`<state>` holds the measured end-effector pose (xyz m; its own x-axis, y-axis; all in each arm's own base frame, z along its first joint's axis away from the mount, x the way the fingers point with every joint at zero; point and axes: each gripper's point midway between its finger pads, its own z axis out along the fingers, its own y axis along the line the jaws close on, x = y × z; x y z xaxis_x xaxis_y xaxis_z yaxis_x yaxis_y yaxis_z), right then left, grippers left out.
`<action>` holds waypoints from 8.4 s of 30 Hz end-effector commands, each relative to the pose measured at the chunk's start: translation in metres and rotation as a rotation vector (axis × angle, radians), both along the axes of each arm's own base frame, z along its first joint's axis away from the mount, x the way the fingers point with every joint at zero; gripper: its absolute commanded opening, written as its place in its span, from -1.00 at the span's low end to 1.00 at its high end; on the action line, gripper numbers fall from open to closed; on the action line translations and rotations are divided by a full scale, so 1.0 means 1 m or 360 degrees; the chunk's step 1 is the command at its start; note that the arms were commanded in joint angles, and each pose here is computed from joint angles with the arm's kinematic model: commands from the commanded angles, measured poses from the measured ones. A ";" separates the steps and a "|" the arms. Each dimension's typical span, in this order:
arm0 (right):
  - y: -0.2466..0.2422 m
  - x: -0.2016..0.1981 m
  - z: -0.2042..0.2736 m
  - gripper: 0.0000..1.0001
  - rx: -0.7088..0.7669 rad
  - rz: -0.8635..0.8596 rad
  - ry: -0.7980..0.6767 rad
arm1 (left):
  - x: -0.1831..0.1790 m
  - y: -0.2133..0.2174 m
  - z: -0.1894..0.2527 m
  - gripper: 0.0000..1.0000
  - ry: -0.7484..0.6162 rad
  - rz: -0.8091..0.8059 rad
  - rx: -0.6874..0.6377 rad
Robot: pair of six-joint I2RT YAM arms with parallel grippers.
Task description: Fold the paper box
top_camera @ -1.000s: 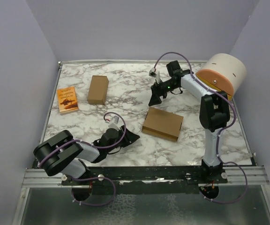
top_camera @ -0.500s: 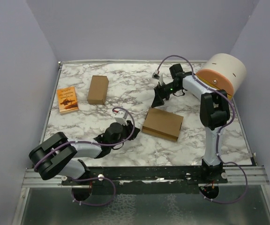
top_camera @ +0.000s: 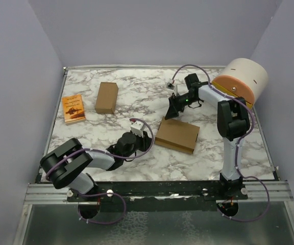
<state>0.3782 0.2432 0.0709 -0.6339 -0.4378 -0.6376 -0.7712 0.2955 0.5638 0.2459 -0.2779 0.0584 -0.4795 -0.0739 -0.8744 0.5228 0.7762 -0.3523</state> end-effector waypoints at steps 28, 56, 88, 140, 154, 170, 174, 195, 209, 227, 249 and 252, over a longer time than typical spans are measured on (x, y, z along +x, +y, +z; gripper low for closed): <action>0.005 -0.005 -0.031 0.03 0.0030 -0.0028 0.0143 | 0.004 -0.023 -0.016 -0.69 0.0122 -0.0065 -0.0033; 0.003 -0.020 -0.038 -0.16 0.0031 -0.0015 0.0197 | 0.006 -0.026 -0.024 -1.00 0.0181 -0.0074 0.0085; 0.011 -0.043 -0.047 -0.44 -0.0003 0.0053 0.0217 | 0.033 -0.024 0.009 -1.00 0.0222 0.0055 0.0286; 0.021 -0.054 -0.060 -0.43 -0.0054 0.0068 0.0236 | 0.013 -0.002 0.001 -1.00 0.0147 -0.0016 0.0271; 0.020 -0.053 -0.064 -0.43 -0.0080 0.0052 0.0239 | 0.005 0.006 -0.020 -1.00 0.0175 -0.0030 0.0311; 0.019 -0.052 -0.066 -0.43 -0.0098 0.0041 0.0242 | -0.002 0.014 -0.029 -1.00 0.0191 -0.0030 0.0323; 0.018 -0.051 -0.066 -0.43 -0.0101 0.0039 0.0243 | -0.004 0.013 -0.029 -1.00 0.0182 -0.0043 0.0323; 0.017 -0.051 -0.070 -0.43 -0.0122 0.0031 0.0251 | -0.011 0.014 -0.032 -1.00 0.0065 -0.0058 0.0384; 0.017 -0.051 -0.071 -0.43 -0.0123 0.0029 0.0253 | -0.008 0.010 -0.027 -1.00 0.0063 -0.0048 0.0390; 0.017 -0.052 -0.071 -0.43 -0.0125 0.0032 0.0259 | 0.000 -0.001 -0.017 -1.00 0.0087 -0.0072 0.0418; 0.018 -0.052 -0.071 -0.43 -0.0126 0.0033 0.0261 | 0.002 0.006 -0.011 -1.00 0.0140 -0.0002 0.0281; 0.018 -0.052 -0.071 -0.43 -0.0126 0.0035 0.0261 | 0.002 0.006 -0.011 -1.00 0.0143 0.0002 0.0274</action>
<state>0.3564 0.2658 0.0341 -0.6651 -0.4231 -0.6153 -0.7410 0.2724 0.6137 0.2344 -0.2717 0.0309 -0.5928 0.1415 -0.7928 0.5171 0.8216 -0.2400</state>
